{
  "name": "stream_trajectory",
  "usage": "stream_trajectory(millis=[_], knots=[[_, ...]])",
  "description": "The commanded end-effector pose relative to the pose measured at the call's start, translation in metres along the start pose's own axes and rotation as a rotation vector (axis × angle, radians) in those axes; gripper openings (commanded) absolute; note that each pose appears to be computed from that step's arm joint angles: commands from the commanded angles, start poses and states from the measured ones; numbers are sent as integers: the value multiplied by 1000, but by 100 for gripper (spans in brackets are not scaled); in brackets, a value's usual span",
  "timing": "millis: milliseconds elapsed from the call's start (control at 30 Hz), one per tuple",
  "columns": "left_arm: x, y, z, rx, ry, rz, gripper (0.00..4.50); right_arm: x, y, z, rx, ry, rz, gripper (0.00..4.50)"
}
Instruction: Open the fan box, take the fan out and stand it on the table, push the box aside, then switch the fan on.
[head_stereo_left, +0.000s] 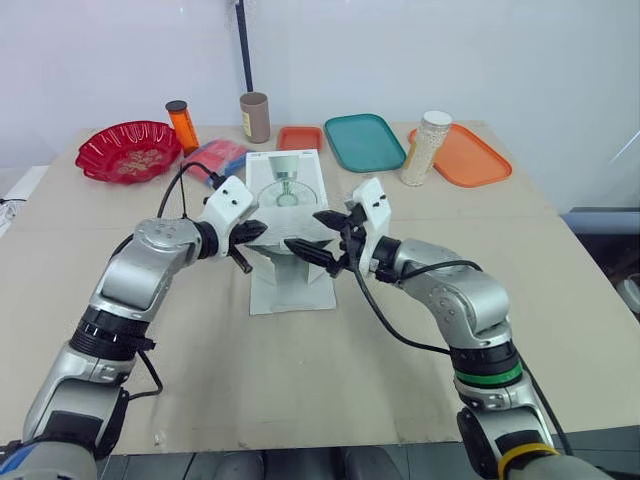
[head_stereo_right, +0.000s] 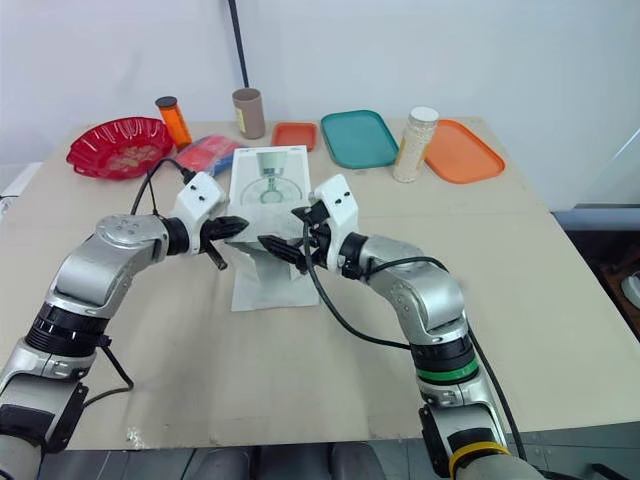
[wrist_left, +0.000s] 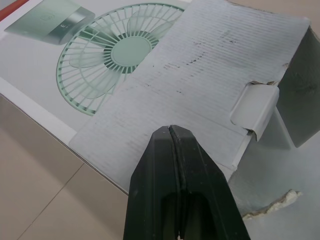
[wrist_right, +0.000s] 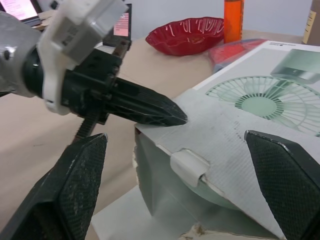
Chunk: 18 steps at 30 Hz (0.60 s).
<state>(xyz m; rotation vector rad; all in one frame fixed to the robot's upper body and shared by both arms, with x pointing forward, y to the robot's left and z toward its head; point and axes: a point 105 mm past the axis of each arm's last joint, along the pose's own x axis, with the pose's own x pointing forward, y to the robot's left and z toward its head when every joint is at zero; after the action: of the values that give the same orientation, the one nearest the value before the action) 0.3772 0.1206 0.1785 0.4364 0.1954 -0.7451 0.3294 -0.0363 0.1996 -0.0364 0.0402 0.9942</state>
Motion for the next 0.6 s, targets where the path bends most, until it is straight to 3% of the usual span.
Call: stream_trajectory(millis=[33, 300, 467, 600], knots=[[1, 1, -12, -19, 48, 1, 1, -10, 17, 9, -51, -30, 58, 450], [0, 1, -11, -23, 48, -3, 1, -8, 29, -6, -131, 35, 71, 450], [-1, 4, -13, -26, 51, 6, 0, -5, 32, -17, -189, 86, 81, 310], [0, 5, -13, -25, 49, 6, 0, 3, 35, -20, -213, 99, 77, 104]])
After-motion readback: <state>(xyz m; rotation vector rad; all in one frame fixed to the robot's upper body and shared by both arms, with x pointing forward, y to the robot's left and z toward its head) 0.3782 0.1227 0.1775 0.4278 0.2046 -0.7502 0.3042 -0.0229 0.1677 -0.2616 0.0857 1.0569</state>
